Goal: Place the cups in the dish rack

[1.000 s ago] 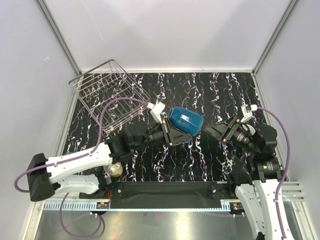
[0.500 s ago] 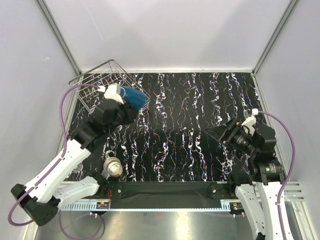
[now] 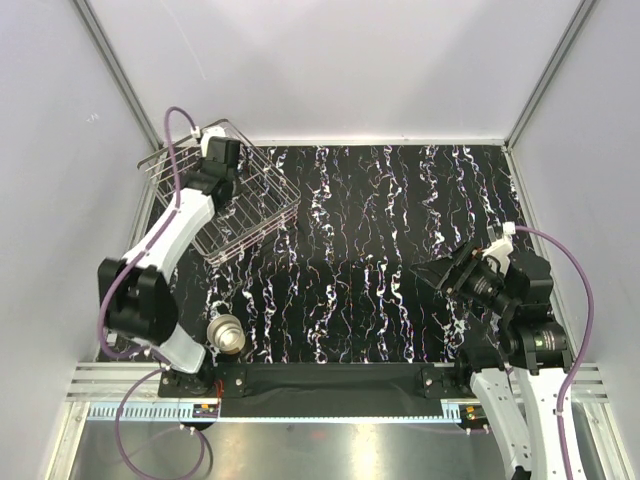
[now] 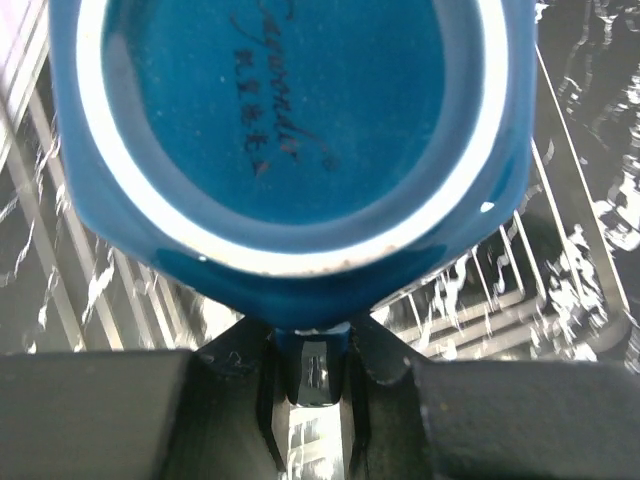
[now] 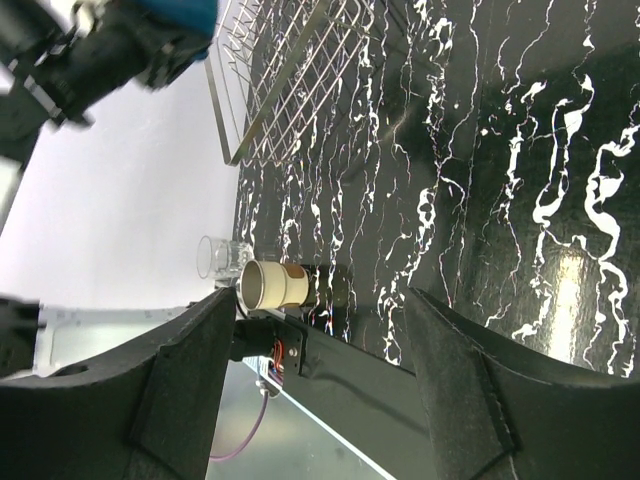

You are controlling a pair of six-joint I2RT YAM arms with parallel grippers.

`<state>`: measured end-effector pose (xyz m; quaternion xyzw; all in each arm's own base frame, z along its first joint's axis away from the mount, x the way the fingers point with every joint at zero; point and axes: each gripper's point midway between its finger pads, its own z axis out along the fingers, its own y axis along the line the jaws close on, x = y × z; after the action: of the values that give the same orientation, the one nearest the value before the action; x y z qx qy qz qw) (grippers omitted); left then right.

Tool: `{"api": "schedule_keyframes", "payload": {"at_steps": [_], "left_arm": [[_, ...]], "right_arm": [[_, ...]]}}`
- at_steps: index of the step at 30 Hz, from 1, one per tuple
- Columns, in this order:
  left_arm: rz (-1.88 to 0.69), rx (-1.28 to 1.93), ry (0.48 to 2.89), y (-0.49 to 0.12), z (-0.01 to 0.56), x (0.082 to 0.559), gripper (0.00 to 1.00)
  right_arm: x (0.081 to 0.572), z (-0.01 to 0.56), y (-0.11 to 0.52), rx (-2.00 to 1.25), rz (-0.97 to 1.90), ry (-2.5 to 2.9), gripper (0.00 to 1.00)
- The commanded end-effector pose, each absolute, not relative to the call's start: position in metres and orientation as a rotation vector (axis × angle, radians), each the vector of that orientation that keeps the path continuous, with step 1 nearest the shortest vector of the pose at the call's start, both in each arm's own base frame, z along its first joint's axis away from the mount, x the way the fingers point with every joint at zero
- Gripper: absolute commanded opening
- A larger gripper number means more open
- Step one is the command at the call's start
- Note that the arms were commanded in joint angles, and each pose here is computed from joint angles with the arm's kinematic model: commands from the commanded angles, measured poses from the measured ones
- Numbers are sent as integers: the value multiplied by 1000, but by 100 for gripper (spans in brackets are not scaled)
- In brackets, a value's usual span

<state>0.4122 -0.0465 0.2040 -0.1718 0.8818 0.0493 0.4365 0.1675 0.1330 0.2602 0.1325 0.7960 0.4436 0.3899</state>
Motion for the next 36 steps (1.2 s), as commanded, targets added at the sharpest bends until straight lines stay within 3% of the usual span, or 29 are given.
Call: {"api": "schedule_keyframes", "payload": {"at_steps": [1, 11, 36], "left_arm": [[135, -378, 1958, -49, 261, 472, 0], [136, -359, 2029, -59, 202, 519, 0], [107, -406, 2155, -75, 129, 535, 0]], "right_arm": [[163, 277, 131, 302, 1105, 1980, 75], [164, 273, 127, 334, 1084, 1992, 76], [181, 279, 129, 386, 1110, 1989, 76]]}}
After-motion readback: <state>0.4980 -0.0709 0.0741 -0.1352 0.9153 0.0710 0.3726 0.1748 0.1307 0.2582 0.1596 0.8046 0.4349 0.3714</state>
